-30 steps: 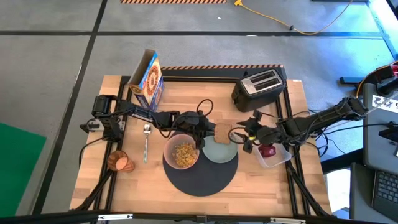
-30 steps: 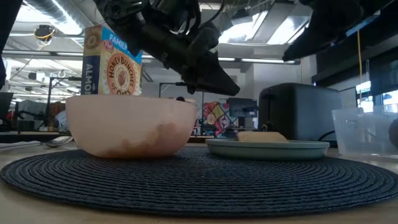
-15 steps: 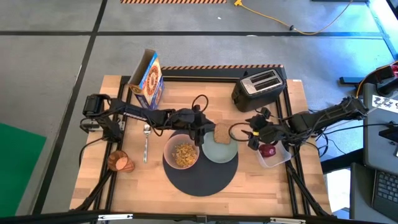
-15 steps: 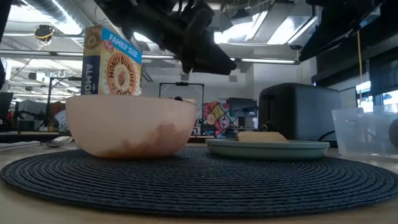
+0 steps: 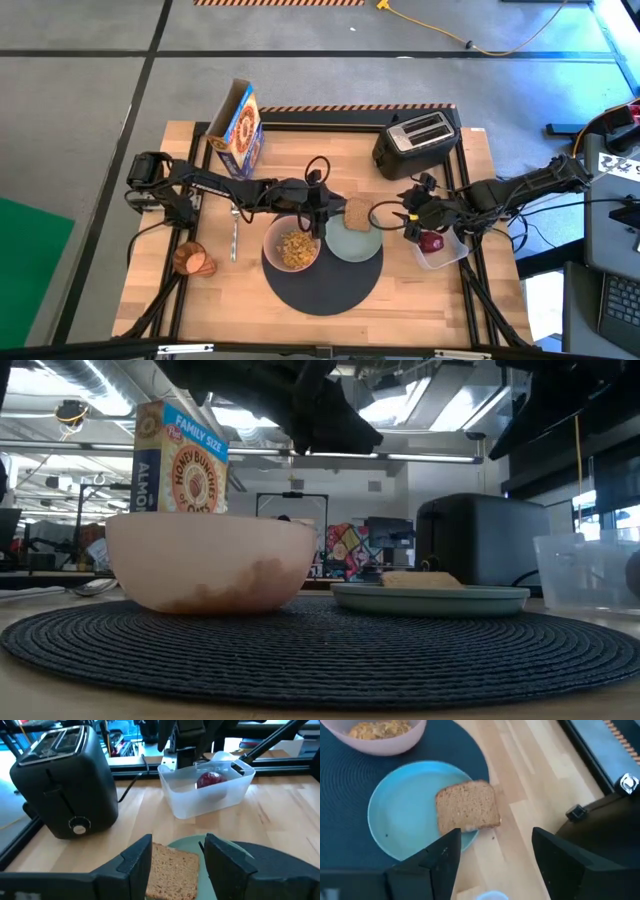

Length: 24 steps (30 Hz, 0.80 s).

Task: Arrange a breakfast setting
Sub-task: Put the red apple from the white bin on the green plate to the bottom left of the toasted bread

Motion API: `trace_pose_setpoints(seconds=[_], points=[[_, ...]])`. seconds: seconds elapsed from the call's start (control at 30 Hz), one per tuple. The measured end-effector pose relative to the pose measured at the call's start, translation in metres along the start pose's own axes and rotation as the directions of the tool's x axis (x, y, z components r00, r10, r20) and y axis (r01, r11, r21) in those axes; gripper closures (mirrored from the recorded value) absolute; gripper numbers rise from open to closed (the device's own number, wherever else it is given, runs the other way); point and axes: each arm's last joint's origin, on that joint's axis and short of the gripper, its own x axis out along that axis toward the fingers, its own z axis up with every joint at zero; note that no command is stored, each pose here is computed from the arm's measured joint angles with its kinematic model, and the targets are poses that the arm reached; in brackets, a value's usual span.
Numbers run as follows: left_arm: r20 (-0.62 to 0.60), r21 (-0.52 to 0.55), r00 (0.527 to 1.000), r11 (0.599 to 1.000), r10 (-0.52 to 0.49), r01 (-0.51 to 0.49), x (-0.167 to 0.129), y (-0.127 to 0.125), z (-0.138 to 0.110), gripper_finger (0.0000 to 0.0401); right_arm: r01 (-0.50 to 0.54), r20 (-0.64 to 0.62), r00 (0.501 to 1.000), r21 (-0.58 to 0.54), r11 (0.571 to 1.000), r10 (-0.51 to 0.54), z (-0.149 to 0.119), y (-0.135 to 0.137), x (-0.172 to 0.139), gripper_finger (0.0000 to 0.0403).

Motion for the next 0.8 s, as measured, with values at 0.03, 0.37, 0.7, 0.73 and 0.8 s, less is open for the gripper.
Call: trace_pose_setpoints(seconds=[0.03,0.37,0.7,0.73,0.8], points=[[0.007,-0.002,1.000,1.000,0.003,-0.003,0.000,0.001,0.001,0.0227,-0.002,-0.017,1.000,-0.004,1.000,0.002,-0.001,-0.001,-0.001,0.0172],[0.145,-0.019,0.987,0.997,-0.070,0.073,0.002,0.015,0.013,0.0150,0.014,-0.234,0.972,0.084,0.996,0.006,-0.008,-0.016,-0.011,0.0173],[0.134,0.021,0.987,0.996,-0.084,0.082,0.002,0.014,0.012,0.0140,0.063,-0.406,0.914,0.161,0.985,0.008,-0.021,-0.021,-0.015,0.0171],[0.133,0.020,0.988,0.996,-0.084,0.082,0.002,0.014,0.012,0.0140,0.046,-0.426,0.904,0.171,0.984,0.032,-0.022,-0.021,-0.015,0.0165],[0.122,0.021,0.989,0.996,-0.085,0.083,0.002,0.014,0.011,0.0140,0.018,-0.464,0.882,0.198,0.980,0.077,-0.024,-0.020,-0.016,0.0147]])
